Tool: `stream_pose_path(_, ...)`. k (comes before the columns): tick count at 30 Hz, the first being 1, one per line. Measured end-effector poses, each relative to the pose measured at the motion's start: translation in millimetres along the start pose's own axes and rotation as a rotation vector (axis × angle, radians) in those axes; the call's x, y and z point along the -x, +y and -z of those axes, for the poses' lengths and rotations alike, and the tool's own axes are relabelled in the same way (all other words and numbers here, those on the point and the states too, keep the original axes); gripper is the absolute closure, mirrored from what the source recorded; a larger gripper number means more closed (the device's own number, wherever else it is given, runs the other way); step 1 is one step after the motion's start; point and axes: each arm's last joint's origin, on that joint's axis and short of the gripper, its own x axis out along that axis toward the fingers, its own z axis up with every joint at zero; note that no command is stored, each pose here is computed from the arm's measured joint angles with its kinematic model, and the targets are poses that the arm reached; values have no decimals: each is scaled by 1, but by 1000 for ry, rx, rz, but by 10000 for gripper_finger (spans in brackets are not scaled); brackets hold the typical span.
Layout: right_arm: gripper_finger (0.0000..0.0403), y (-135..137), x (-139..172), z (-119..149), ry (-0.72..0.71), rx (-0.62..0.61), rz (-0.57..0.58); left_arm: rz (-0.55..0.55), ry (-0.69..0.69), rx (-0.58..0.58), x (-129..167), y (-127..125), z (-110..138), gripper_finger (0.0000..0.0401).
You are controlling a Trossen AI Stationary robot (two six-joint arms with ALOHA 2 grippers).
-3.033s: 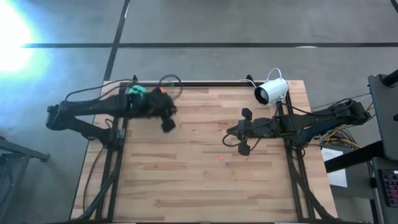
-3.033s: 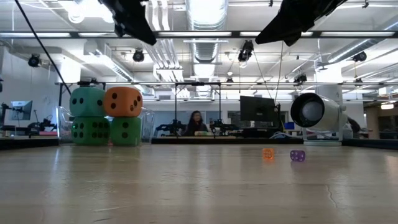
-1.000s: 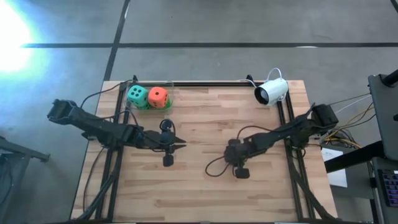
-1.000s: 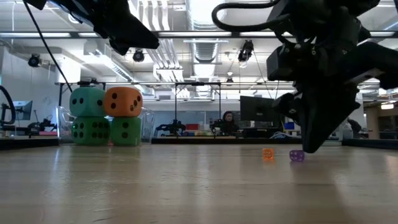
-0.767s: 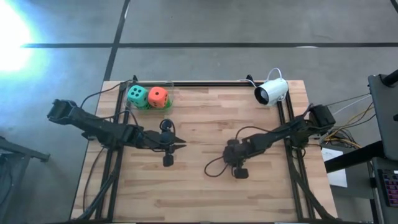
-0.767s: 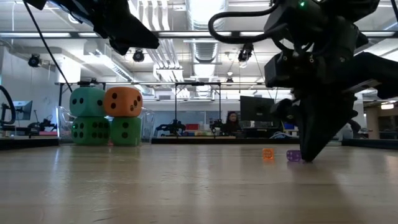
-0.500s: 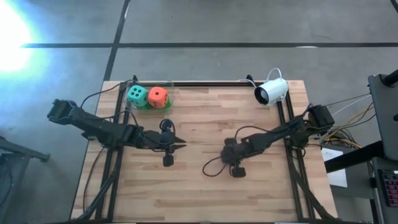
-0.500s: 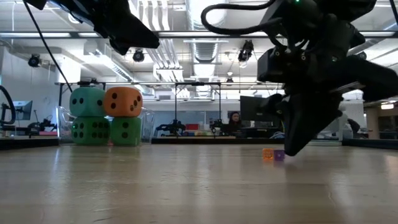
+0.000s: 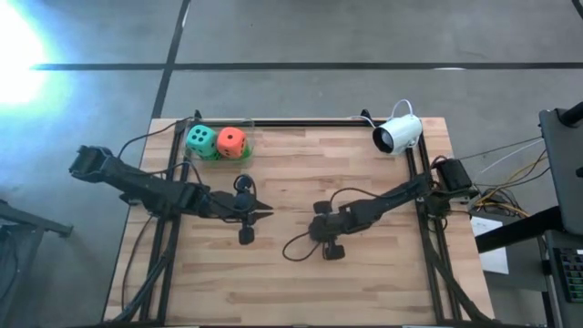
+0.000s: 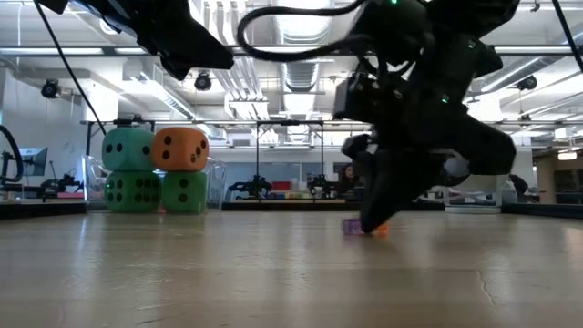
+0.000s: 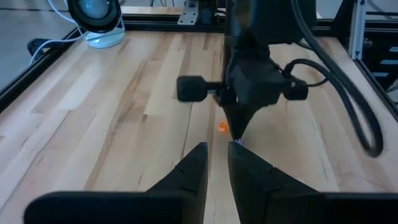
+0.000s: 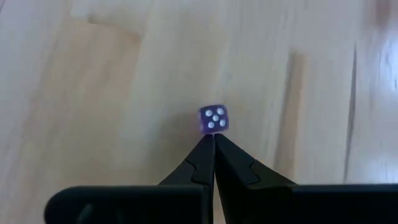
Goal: Pick & Place Dice
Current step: Put the small violet die into the transparent bin
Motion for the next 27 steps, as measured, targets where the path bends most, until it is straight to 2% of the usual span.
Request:
stream_pose_path(8,394,2,-20,-27,-54,72,-1,15,-4,-3,1,-2,0,334)
stream_pose_path(13,394,2,-19,-38,-78,96,-2,20,-4,-5,1,-4,0,334)
stream_pose_path(20,394,3,24,-29,-145,68,-12,22,-4,-6,1,-4,0,334)
stream_pose_path(23,394,8,52,-23,-200,76,-18,62,6,-11,1,-5,1,334)
stream_pose_path(27,394,15,90,-17,-301,102,45,111,14,48,1,-7,1,334)
